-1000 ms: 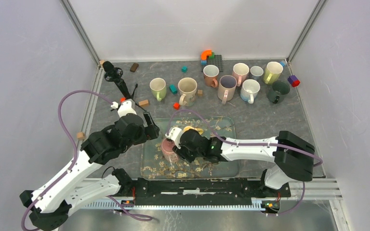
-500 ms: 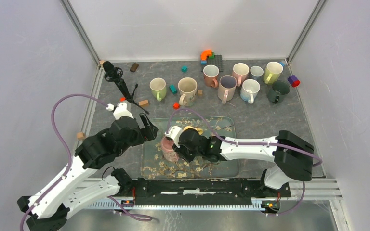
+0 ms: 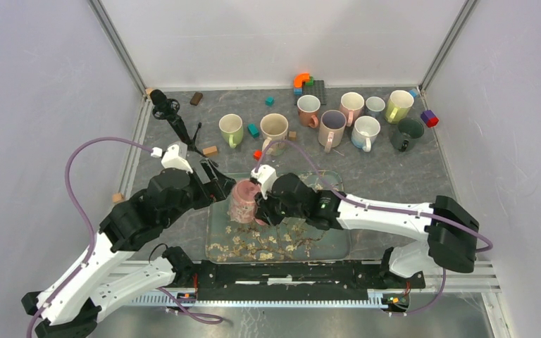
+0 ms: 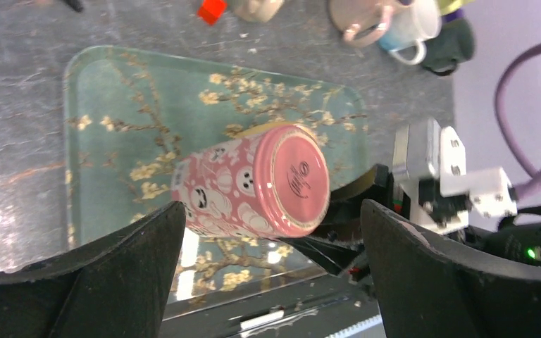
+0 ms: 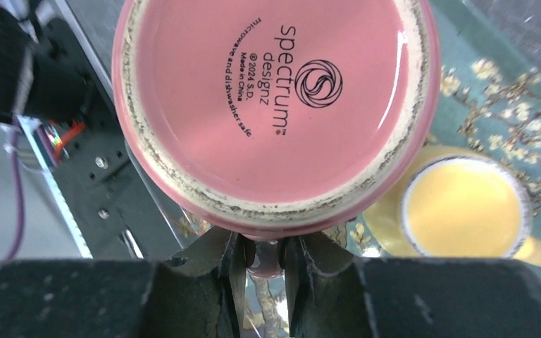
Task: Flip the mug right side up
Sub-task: Turn over the cup on the tray, then place the cup at the center of the board, then turn over the cup on the tray.
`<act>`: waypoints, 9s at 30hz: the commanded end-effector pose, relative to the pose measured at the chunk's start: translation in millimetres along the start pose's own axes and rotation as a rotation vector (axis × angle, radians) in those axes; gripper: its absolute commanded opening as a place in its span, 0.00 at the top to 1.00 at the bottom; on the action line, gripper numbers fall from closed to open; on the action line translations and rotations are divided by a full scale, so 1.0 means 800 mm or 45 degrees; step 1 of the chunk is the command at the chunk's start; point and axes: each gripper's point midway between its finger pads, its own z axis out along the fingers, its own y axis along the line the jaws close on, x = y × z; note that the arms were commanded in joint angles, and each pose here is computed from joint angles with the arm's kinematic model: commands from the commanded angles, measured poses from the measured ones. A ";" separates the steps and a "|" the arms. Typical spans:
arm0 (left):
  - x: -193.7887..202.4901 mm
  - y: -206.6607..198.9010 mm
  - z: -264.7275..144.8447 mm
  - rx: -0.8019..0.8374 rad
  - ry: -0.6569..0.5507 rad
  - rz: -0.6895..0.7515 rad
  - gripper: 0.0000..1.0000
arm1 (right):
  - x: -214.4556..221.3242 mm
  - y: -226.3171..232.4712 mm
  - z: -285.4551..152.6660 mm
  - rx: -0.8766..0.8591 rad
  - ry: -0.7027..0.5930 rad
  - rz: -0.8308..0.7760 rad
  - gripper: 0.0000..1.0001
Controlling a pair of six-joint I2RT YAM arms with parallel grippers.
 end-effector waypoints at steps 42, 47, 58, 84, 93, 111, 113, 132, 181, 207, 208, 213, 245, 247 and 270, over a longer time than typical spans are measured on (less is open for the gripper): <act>-0.023 -0.237 0.029 1.425 0.087 -0.433 0.02 | -0.318 -0.079 -0.252 -0.115 -1.249 0.456 1.00; -0.031 -0.243 0.030 1.478 0.059 -0.470 0.05 | -0.320 -0.073 -0.259 -0.179 -1.285 0.485 1.00; -0.036 -0.244 0.030 1.526 0.047 -0.490 0.22 | -0.316 -0.068 -0.265 -0.306 -1.299 0.538 1.00; -0.051 -0.255 0.034 1.578 0.027 -0.463 0.37 | -0.300 -0.059 -0.266 -0.491 -1.279 0.611 1.00; -0.053 -0.259 0.019 1.622 0.021 -0.405 0.51 | -0.299 -0.058 -0.263 -0.546 -1.257 0.621 1.00; -0.053 -0.255 0.026 1.508 -0.006 -0.306 0.98 | -0.270 -0.064 -0.236 -0.519 -1.169 0.614 1.00; -0.054 -0.253 0.026 1.480 -0.023 -0.276 0.98 | -0.265 -0.067 -0.232 -0.494 -1.155 0.602 0.98; -0.066 -0.212 0.051 1.093 -0.157 -0.124 0.98 | -0.218 -0.108 -0.176 -0.241 -1.004 0.539 0.45; -0.058 -0.008 0.213 -0.184 -0.181 0.146 0.98 | -0.148 -0.156 -0.196 0.211 -0.817 0.360 0.02; -0.063 0.034 0.282 -0.330 -0.176 0.222 0.98 | -0.137 -0.153 -0.198 0.202 -0.812 0.352 0.02; -0.063 0.037 0.284 -0.336 -0.174 0.218 0.98 | -0.137 -0.153 -0.198 0.203 -0.812 0.352 0.02; -0.061 0.048 0.294 -0.366 -0.152 0.231 0.98 | -0.135 -0.154 -0.198 0.206 -0.808 0.348 0.02; -0.008 0.089 0.315 -0.442 0.000 0.296 0.82 | -0.050 -0.160 -0.134 0.167 -0.524 0.265 0.02; -0.004 0.091 0.311 -0.437 0.005 0.292 0.78 | -0.044 -0.162 -0.129 0.166 -0.497 0.258 0.02; 0.029 0.095 0.285 -0.392 0.076 0.271 0.54 | -0.014 -0.185 -0.088 0.223 -0.290 0.085 0.02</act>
